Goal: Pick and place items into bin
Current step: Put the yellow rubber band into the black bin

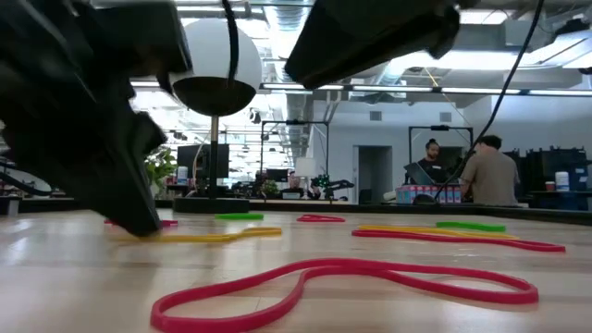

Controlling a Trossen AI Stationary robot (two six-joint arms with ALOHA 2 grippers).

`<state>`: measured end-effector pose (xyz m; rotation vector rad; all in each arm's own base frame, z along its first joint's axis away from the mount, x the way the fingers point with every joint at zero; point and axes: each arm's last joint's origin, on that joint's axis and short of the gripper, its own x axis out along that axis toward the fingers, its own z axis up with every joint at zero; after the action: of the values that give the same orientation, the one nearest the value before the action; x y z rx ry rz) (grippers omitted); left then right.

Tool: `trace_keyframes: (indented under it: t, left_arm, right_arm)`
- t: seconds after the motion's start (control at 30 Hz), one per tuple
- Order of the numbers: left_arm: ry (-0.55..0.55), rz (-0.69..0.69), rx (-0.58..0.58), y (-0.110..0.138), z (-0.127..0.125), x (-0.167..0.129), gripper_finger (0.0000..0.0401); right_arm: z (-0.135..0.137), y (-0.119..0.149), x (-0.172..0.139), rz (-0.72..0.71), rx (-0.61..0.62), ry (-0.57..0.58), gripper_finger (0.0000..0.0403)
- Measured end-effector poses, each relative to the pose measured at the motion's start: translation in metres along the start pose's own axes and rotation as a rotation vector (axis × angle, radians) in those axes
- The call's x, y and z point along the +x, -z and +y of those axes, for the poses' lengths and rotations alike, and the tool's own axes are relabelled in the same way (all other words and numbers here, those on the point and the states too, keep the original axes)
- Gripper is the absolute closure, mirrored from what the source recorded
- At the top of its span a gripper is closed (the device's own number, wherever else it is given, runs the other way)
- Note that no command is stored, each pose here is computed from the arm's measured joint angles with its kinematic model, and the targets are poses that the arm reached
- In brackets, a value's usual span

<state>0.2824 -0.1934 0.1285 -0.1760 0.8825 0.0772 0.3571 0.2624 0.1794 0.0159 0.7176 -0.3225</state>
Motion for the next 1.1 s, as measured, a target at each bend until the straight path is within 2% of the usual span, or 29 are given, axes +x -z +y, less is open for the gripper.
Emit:
trace_keyframes:
  t: [0.1, 0.3, 0.67, 0.83, 1.1]
  left_arm:
    - [0.060, -0.039, 0.050, -0.014, -0.015, -0.008, 0.0401]
    - [0.087, -0.114, 0.120, -0.035, -0.031, -0.018, 0.0401]
    - [0.020, -0.166, 0.140, -0.049, -0.026, -0.018, 0.0401]
    - [0.019, -0.180, 0.145, -0.050, -0.026, -0.018, 0.0401]
    - [-0.018, -0.226, 0.141, -0.053, -0.026, -0.019, 0.0401]
  right_arm:
    - [-0.003, -0.002, 0.005, 0.043, 0.008, -0.028, 0.0329]
    - [-0.006, -0.005, 0.010, 0.051, -0.020, -0.035, 0.0301]
    - [-0.002, -0.010, 0.009, 0.007, -0.067, -0.069, 0.0226]
    - [-0.003, -0.011, 0.011, 0.004, -0.060, -0.069, 0.0222]
    - [-0.003, -0.011, 0.011, 0.034, -0.058, -0.109, 0.0242]
